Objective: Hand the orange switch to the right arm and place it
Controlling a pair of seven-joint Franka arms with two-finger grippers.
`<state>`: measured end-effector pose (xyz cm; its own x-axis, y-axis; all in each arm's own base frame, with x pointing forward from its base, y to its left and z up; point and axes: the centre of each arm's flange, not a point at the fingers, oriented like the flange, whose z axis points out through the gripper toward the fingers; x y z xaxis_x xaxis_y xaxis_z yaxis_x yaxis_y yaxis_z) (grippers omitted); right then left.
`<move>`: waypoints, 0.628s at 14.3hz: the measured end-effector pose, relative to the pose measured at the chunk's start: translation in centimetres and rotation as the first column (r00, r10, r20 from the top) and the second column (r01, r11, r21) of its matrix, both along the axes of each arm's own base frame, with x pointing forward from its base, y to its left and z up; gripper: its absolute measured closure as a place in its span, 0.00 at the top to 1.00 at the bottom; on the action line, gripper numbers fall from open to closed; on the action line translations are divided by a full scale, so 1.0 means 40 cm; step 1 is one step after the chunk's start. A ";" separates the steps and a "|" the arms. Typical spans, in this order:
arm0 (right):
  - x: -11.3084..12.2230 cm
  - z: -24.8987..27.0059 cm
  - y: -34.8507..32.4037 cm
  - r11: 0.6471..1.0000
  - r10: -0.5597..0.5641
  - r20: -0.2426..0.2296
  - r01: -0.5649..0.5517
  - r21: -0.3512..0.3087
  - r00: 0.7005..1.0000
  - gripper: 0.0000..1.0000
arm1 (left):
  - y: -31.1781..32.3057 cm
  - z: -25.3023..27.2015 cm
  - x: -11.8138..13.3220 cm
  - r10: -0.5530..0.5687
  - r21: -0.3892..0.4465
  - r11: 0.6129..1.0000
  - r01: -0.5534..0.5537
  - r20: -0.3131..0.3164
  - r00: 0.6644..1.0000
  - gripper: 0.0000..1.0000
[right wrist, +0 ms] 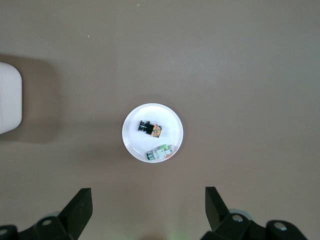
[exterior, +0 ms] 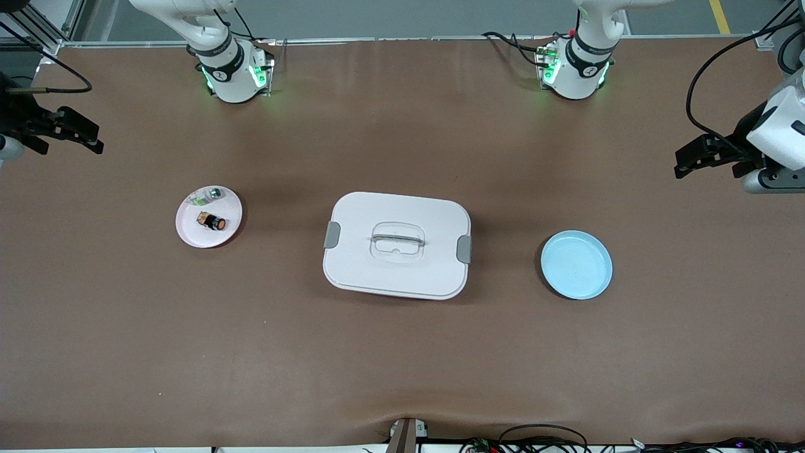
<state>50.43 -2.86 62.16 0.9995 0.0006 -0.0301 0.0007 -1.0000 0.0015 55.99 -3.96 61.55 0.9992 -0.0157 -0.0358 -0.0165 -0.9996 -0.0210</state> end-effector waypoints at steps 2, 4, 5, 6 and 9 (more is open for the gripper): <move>-0.005 0.009 0.000 1.000 -0.001 0.007 0.001 0.005 1.000 1.00 | 0.000 0.000 0.000 0.000 0.000 1.000 0.000 0.000 1.000 1.00; -0.008 0.013 0.000 1.000 -0.001 0.010 0.001 0.005 1.000 1.00 | 0.000 -0.002 0.001 0.000 0.000 1.000 0.000 -0.002 1.000 1.00; -0.008 0.014 0.000 1.000 -0.001 0.011 0.001 0.005 1.000 1.00 | 0.000 -0.005 0.002 0.000 0.000 1.000 0.000 -0.003 1.000 1.00; -0.009 0.015 0.000 1.000 -0.001 0.012 0.001 0.005 1.000 1.00 | 0.000 -0.007 0.004 0.000 0.000 1.000 0.000 -0.005 1.000 1.00; -0.009 0.014 0.000 1.000 -0.001 0.012 0.001 0.005 1.000 1.00 | 0.000 -0.009 0.005 0.000 0.000 1.000 0.000 -0.006 1.000 1.00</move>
<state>50.09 -2.86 62.74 0.9998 -0.0006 -0.0186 -0.0007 -1.0000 -0.0037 56.20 -3.95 61.20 0.9990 -0.0155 -0.0419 -0.0164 -0.9997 -0.0207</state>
